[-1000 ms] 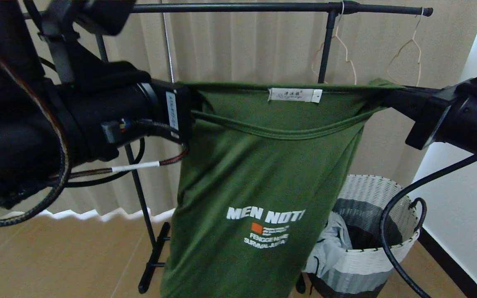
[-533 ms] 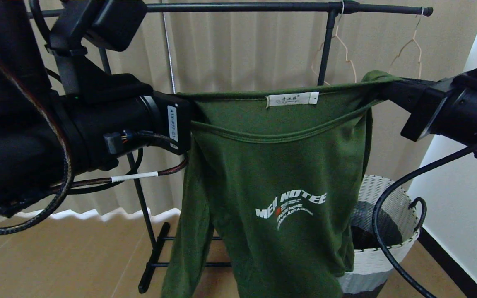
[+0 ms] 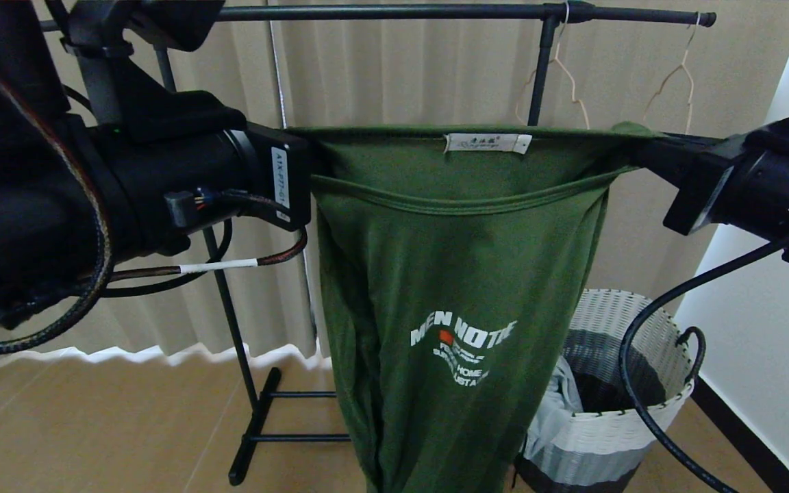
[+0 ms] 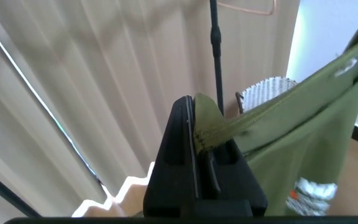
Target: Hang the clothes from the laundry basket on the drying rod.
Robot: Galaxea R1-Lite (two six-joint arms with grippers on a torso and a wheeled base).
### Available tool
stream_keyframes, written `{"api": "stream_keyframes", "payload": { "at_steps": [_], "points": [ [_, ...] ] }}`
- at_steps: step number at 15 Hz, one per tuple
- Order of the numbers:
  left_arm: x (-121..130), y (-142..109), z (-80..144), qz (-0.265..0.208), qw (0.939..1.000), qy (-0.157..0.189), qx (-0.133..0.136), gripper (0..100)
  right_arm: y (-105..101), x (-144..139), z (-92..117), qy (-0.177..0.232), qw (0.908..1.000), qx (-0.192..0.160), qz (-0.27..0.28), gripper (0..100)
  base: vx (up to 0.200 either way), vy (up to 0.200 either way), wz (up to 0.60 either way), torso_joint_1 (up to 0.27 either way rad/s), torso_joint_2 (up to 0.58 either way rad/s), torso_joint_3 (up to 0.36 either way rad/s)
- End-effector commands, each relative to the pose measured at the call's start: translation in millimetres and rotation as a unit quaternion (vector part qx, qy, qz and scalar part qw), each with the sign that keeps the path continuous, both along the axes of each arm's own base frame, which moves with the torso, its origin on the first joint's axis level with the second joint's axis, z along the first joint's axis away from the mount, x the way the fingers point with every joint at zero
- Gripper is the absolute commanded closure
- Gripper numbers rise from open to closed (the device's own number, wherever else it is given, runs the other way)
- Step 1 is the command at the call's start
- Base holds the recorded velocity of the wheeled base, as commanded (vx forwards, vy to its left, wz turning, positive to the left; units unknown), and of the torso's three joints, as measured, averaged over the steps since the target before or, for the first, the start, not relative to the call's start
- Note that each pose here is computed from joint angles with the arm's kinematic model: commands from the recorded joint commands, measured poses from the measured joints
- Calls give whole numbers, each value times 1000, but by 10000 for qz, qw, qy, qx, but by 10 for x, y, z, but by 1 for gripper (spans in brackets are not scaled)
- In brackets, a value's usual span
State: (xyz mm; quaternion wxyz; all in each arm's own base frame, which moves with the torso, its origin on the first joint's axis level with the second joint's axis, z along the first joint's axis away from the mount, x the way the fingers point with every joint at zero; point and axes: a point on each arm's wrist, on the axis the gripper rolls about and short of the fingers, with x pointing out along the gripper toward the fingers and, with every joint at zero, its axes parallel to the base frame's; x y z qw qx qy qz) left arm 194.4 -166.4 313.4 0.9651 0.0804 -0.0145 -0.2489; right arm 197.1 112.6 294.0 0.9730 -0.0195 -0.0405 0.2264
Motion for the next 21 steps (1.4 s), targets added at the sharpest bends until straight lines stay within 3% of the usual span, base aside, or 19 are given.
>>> {"api": "stream_keyframes", "payload": {
  "at_steps": [1,4,7,11,16,18,21],
  "points": [
    [48,-25,17,26,10000,-34,14,100,-18,-33,-15,34,10000,-65,-6,100,0,0,0,0,0,0],
    [201,-75,46,141,9999,-82,42,100,-139,-240,36,12,9995,-317,-18,100,0,0,0,0,0,0],
    [370,-160,-50,187,9998,66,99,100,-272,-488,97,40,9994,-322,91,100,0,0,0,0,0,0],
    [560,-307,-164,232,9993,285,51,100,-308,-623,-57,137,9960,-408,783,100,0,0,0,0,0,0],
    [548,-290,-177,248,9991,326,85,100,-261,-494,-70,203,9965,-453,670,100,0,0,0,0,0,0],
    [476,-204,-143,255,9992,304,64,100,-249,-377,-76,279,9970,-483,542,100,0,0,0,0,0,0],
    [271,-43,-178,198,9979,554,268,100,-158,-167,-21,205,9976,-446,486,100,0,0,0,0,0,0]
  ]
}}
